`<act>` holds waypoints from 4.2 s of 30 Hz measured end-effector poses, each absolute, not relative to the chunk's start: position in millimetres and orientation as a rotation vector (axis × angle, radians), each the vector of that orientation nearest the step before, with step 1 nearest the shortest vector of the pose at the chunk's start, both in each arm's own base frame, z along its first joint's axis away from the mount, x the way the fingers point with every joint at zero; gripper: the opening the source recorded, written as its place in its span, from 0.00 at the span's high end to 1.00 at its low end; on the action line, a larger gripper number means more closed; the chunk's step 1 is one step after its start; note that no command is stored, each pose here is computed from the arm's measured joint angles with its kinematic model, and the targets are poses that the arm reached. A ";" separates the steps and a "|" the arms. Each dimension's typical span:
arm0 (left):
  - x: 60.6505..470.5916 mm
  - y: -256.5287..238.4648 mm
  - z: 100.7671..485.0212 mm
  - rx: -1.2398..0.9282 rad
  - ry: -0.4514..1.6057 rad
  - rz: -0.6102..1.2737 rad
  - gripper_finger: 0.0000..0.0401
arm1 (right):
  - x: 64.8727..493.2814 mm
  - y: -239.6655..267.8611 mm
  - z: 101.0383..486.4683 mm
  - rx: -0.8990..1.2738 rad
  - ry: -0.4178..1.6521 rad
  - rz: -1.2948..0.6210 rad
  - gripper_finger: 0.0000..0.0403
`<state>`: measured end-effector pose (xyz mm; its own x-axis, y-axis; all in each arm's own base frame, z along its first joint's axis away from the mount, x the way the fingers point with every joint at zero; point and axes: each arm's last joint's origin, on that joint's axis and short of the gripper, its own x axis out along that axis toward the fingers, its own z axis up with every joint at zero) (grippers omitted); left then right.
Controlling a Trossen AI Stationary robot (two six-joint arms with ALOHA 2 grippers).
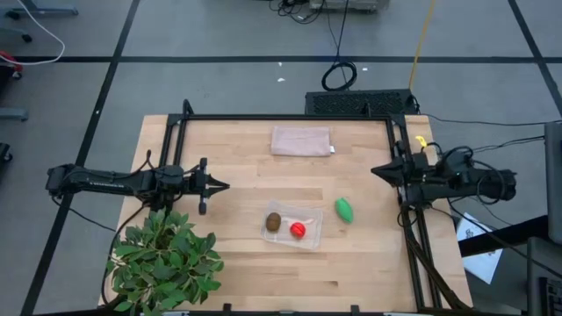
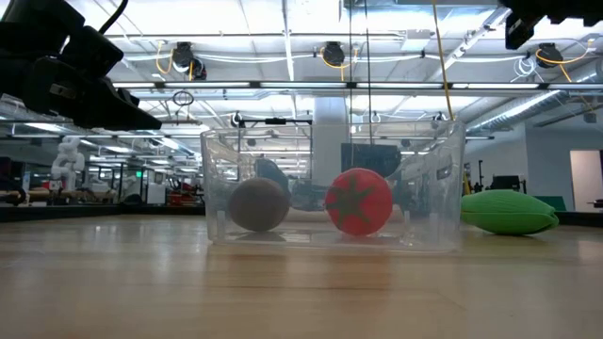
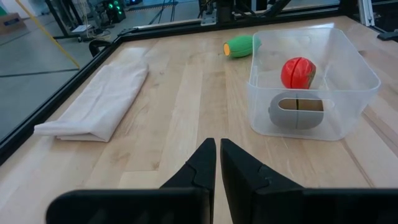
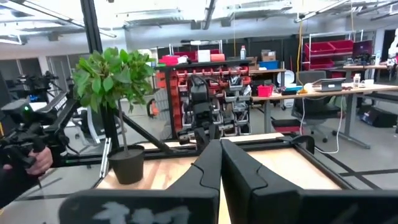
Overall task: Pick and placing Produce into tupperware
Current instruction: Put the green corn into the transparent bin
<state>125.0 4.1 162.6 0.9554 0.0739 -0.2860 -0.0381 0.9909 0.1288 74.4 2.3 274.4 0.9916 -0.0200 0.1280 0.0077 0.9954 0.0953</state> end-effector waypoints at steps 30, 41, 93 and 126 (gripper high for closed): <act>125.0 4.1 162.5 0.122 0.295 0.057 0.93 | 92.1 4.5 228.7 0.140 -0.049 0.024 1.00; 125.0 4.1 162.6 0.114 0.295 0.058 0.93 | 97.6 5.5 209.3 0.154 -0.032 0.045 1.00; 125.0 4.1 162.6 0.118 0.295 0.058 0.93 | 101.7 7.2 204.7 0.171 -0.013 0.094 0.81; 125.1 4.1 162.6 0.115 0.294 0.058 0.93 | 131.0 7.4 224.0 0.271 0.187 0.007 0.34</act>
